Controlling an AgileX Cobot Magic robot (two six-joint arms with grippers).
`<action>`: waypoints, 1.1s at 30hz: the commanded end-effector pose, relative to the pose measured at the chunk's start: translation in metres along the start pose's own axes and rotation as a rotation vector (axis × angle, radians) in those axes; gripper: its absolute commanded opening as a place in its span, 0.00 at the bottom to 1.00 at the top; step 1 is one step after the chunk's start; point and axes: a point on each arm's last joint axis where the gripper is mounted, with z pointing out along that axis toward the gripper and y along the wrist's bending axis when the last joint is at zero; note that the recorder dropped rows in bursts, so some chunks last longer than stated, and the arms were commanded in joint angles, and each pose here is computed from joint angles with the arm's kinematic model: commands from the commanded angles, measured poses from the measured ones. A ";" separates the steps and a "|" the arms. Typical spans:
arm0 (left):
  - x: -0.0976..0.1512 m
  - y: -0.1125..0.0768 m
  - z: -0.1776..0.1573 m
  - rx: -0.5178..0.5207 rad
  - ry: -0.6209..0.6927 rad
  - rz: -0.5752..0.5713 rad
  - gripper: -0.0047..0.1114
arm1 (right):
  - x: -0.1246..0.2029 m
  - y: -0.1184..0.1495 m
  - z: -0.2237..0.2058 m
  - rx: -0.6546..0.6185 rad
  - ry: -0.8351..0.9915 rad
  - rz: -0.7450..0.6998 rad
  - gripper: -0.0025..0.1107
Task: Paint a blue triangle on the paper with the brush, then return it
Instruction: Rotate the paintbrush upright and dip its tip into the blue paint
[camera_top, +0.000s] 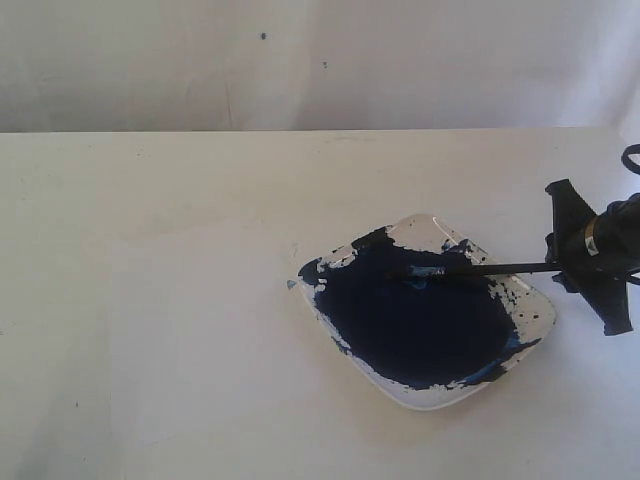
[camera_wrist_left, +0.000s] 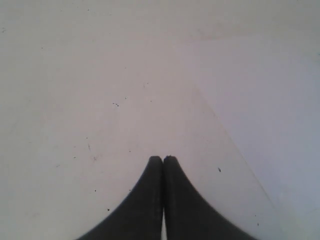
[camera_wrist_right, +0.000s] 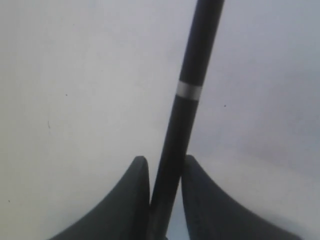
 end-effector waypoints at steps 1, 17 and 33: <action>0.002 0.000 0.001 0.006 0.010 -0.006 0.04 | -0.004 0.001 0.000 0.003 -0.010 0.014 0.20; 0.002 0.000 0.001 0.006 0.010 -0.006 0.04 | -0.003 0.004 -0.003 -0.024 -0.003 0.016 0.05; 0.002 0.000 0.001 0.006 0.010 -0.006 0.04 | 0.000 0.074 -0.117 -0.721 -0.117 -0.749 0.05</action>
